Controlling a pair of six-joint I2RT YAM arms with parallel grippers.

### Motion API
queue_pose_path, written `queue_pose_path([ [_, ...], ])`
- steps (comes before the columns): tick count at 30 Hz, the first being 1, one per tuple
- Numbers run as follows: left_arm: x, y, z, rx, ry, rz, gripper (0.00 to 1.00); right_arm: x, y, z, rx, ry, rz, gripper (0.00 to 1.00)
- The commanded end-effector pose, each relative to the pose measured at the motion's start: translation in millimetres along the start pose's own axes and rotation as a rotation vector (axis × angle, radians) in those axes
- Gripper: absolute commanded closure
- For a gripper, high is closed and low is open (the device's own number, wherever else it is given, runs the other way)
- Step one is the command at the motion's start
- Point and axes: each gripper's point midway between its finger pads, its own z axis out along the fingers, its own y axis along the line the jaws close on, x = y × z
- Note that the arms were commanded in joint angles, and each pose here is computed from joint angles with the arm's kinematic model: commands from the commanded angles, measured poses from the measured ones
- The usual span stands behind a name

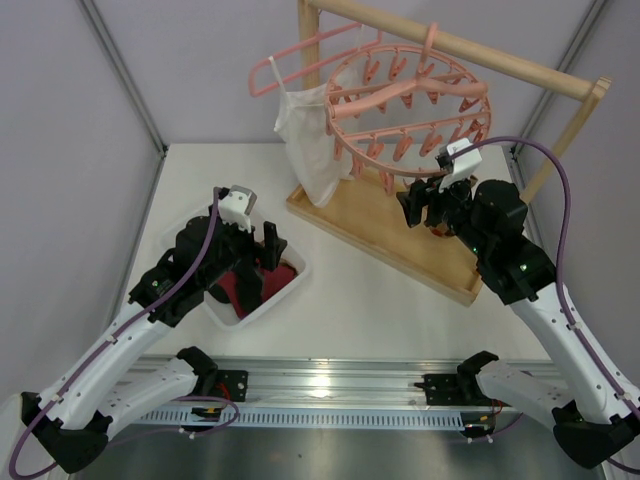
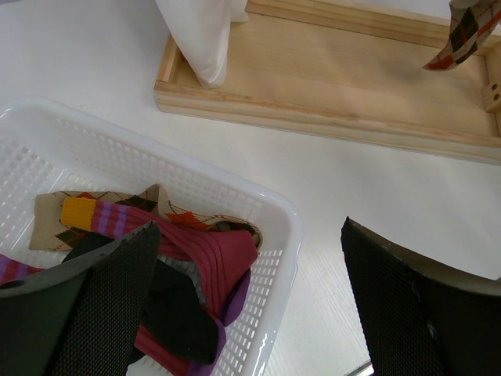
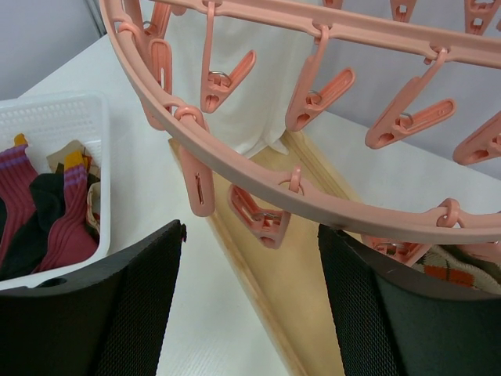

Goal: Clip the socks to the hanger

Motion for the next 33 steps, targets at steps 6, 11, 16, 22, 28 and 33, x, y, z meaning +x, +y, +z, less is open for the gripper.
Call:
queue_pose_path([
  [6, -1.5, 2.0, -0.7, -0.004, -0.012, -0.019, 0.0, -22.7, -2.5, 3.8, 0.018, -0.086, 0.008, 0.28],
  [11, -1.9, -2.8, -0.4, 0.023, -0.013, -0.02, 0.0, -18.4, 0.1, 7.2, 0.005, -0.068, 0.009, 0.3],
  [16, -2.9, -3.2, -0.7, 0.026, -0.017, -0.02, 0.0, -19.5, -4.1, 8.2, 0.029, -0.075, 0.004, 0.3],
  [22, -1.2, -3.6, -0.1, 0.028, -0.014, -0.02, 0.0, -17.4, -2.4, 10.2, 0.018, -0.063, -0.009, 0.3],
  [28, -2.3, -5.2, -0.7, 0.036, -0.017, -0.02, 0.01, -16.9, 1.1, 7.7, 0.003, -0.064, -0.021, 0.32],
  [33, -4.5, -6.8, -1.9, 0.046, -0.027, -0.024, 0.01, -14.2, 4.5, 8.2, -0.012, -0.052, -0.025, 0.34],
])
